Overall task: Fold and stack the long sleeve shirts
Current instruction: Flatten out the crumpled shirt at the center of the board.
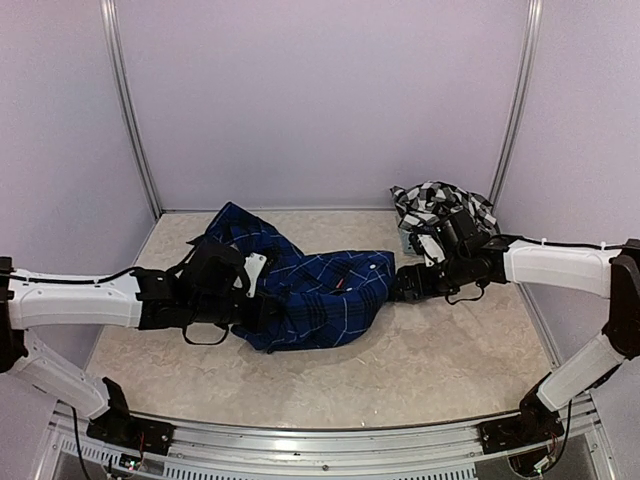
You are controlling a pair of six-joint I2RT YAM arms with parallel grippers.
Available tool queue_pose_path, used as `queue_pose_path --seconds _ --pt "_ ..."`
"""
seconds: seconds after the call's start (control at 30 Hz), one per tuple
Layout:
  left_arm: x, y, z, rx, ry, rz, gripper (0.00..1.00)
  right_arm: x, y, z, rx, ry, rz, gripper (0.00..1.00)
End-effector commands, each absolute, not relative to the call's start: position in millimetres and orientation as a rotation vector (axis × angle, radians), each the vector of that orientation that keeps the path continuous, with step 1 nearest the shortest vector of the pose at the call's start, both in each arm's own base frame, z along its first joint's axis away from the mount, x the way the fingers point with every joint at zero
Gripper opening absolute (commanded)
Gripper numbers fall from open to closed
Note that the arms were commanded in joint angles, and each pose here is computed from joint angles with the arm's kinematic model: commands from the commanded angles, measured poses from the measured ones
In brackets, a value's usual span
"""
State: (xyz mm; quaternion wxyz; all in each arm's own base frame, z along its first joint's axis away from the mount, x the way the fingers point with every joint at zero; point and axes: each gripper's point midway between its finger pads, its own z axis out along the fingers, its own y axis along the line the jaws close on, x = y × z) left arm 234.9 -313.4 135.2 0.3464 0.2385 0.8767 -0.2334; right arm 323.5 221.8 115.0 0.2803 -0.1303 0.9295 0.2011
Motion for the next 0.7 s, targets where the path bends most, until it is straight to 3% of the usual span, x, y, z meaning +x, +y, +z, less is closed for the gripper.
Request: queue_pose_path --seconds 0.0,0.2,0.43,0.53,0.67 --pt "256 -305 207 0.567 2.129 -0.872 0.00 324 217 121 -0.342 2.466 0.530 0.97" --pt "345 -223 240 0.161 2.084 -0.764 0.00 326 214 126 -0.355 2.460 0.496 0.97" --pt "425 -166 196 -0.180 2.126 -0.633 0.00 325 218 119 -0.370 2.475 0.522 0.98" --pt "449 -153 173 -0.246 2.155 -0.622 0.09 326 225 110 -0.395 2.485 0.559 0.98" --pt "463 -157 165 -0.254 2.164 -0.654 0.34 324 254 105 -0.458 2.446 0.699 0.97"
